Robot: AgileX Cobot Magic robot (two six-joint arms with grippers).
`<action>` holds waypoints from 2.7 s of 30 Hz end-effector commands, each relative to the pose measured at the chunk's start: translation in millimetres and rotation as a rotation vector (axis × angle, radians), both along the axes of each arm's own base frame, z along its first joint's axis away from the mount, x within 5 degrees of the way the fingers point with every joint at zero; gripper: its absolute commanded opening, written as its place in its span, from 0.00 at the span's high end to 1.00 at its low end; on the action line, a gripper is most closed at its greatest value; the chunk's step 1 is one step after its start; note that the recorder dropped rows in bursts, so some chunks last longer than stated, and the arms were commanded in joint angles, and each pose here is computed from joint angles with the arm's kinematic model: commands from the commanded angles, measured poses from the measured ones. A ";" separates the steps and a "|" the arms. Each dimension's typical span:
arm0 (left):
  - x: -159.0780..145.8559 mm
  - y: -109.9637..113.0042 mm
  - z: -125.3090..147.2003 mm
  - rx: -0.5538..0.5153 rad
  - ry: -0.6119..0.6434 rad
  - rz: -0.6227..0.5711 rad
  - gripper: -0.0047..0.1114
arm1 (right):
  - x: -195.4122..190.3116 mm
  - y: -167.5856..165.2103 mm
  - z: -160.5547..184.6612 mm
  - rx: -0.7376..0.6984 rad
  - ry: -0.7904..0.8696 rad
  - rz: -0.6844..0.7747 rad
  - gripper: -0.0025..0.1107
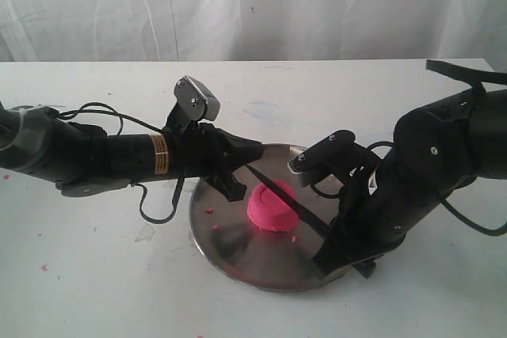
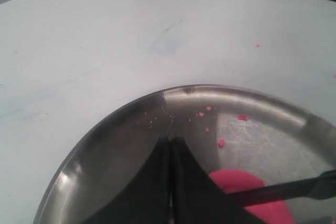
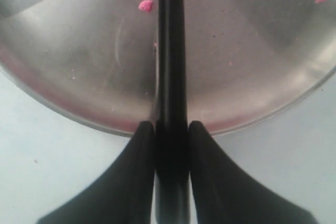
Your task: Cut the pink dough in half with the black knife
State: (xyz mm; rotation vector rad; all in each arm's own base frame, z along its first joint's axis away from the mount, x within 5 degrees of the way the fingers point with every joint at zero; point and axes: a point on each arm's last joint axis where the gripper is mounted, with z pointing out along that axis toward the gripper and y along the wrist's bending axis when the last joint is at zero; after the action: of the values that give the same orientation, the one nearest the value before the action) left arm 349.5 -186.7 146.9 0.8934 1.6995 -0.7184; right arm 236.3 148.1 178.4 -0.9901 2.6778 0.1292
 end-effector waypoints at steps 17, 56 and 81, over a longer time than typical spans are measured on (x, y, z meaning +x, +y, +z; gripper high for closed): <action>2.4 -0.4 1.9 0.028 -0.056 0.010 0.96 | 0.9 0.7 2.2 0.001 -0.012 0.008 0.98; 11.4 -4.0 -26.5 0.098 -0.071 -0.021 0.96 | 2.1 1.4 -3.1 -0.010 0.000 0.018 0.98; 10.5 -4.4 -44.3 0.104 -0.033 -0.030 0.96 | 3.9 4.7 -5.4 0.026 0.000 -0.010 0.98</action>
State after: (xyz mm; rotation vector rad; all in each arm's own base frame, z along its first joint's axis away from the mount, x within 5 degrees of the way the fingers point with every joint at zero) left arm 362.9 -191.1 115.4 0.9516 1.6539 -0.6570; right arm 237.8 150.9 172.1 -0.9708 2.7014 0.1560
